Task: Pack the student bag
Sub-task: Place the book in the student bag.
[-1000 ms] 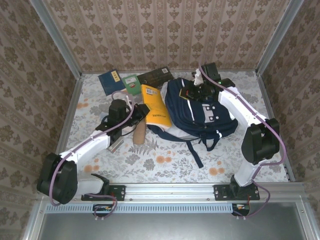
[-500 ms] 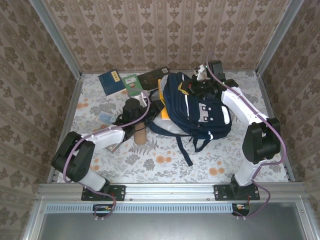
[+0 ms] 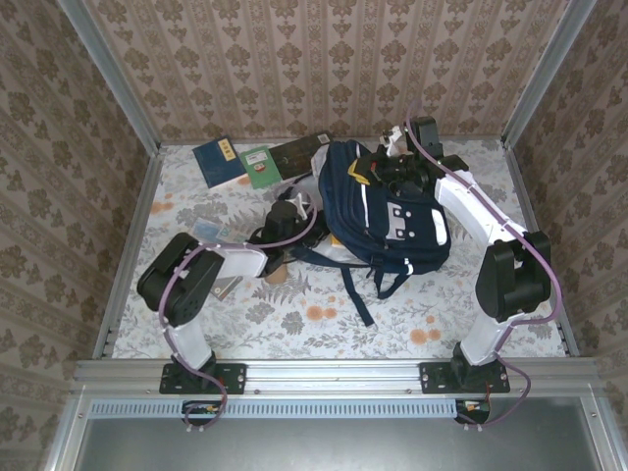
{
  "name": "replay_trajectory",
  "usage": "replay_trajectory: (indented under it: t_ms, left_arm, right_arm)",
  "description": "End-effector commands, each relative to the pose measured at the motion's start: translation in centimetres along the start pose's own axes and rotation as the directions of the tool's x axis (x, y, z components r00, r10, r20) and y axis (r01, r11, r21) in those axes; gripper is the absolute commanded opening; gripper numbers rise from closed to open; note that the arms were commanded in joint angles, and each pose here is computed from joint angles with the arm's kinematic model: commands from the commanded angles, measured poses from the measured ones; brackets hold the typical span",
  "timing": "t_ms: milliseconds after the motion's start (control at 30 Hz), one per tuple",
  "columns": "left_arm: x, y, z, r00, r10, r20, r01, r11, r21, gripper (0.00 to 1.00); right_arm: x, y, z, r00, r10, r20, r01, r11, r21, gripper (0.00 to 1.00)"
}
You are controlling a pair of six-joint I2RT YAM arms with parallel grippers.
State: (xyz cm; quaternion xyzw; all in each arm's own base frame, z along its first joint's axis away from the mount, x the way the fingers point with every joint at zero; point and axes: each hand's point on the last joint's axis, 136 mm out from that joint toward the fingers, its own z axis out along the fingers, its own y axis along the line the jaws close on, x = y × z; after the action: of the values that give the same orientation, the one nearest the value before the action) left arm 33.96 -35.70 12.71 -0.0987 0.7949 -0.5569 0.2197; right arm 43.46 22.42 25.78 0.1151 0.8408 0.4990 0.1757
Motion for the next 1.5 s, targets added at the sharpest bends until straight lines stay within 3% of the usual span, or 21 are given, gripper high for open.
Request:
replay_trajectory:
  t_ms: [0, 167, 267, 433, 600, 667, 800, 933, 1033, 1200, 1300, 1467]
  left_arm:
    - [0.7, -2.9, 1.7, 0.998, 0.058, -0.035, -0.054, 0.992, 0.112, 0.0]
    - [2.2, -1.4, 3.7, 0.995, 0.06, -0.08, -0.058, 0.998, 0.03, 0.0]
    - [2.4, -2.3, 4.7, 0.994, 0.061, -0.091, -0.057, 0.997, 0.049, 0.0]
    - [1.8, -5.0, 5.1, 0.997, 0.039, -0.06, -0.028, 0.985, 0.169, 0.0]
    - [0.7, -10.2, 4.3, 0.999, 0.039, -0.038, -0.023, 0.937, 0.349, 0.0]
    - [0.5, -10.9, 4.1, 0.998, 0.06, -0.034, -0.046, 0.942, 0.332, 0.0]
    - [1.6, -7.6, 5.1, 0.993, 0.101, -0.064, -0.089, 0.981, 0.173, 0.0]
    - [3.3, -1.8, 7.3, 0.99, 0.019, -0.143, -0.019, 1.0, 0.0, 0.0]
    - [4.4, 0.5, 7.7, 0.987, 0.004, -0.158, -0.011, 0.999, -0.044, 0.01]
    - [4.4, 1.0, 7.3, 0.988, 0.015, -0.156, -0.027, 0.997, -0.078, 0.42]
    - [4.2, 0.8, 6.4, 0.988, 0.038, -0.148, -0.054, 0.993, -0.105, 0.58]
    - [3.5, 0.8, 4.4, 0.986, 0.092, -0.138, -0.117, 0.976, -0.182, 0.67]
  right_arm:
    - [-0.5, 5.0, -1.3, 0.995, -0.099, 0.011, 0.099, 0.985, -0.142, 0.0]
    - [-0.4, 4.9, -1.2, 0.995, -0.097, 0.007, 0.097, 0.986, -0.139, 0.0]
    - [-0.3, 4.7, -1.1, 0.995, -0.095, 0.005, 0.095, 0.986, -0.137, 0.0]
    - [-0.2, 4.6, -0.8, 0.995, -0.096, -0.003, 0.094, 0.986, -0.14, 0.0]
    - [0.0, 4.3, -0.6, 0.996, -0.091, -0.009, 0.089, 0.987, -0.135, 0.0]
    - [0.1, 4.3, -0.6, 0.996, -0.091, -0.012, 0.089, 0.987, -0.136, 0.0]
    - [0.1, 4.6, -0.5, 0.996, -0.093, -0.012, 0.09, 0.985, -0.146, 0.0]
    - [0.1, 4.7, -0.5, 0.995, -0.095, -0.013, 0.092, 0.985, -0.149, 0.0]
    - [0.1, 4.7, -0.5, 0.995, -0.097, -0.016, 0.094, 0.985, -0.148, 0.0]
    - [0.3, 4.3, -0.5, 0.995, -0.101, -0.02, 0.097, 0.986, -0.136, 0.0]
    - [0.4, 4.3, -0.5, 0.994, -0.106, -0.021, 0.102, 0.986, -0.134, 0.0]
    - [0.4, 4.0, -0.6, 0.994, -0.106, -0.023, 0.103, 0.987, -0.125, 0.0]
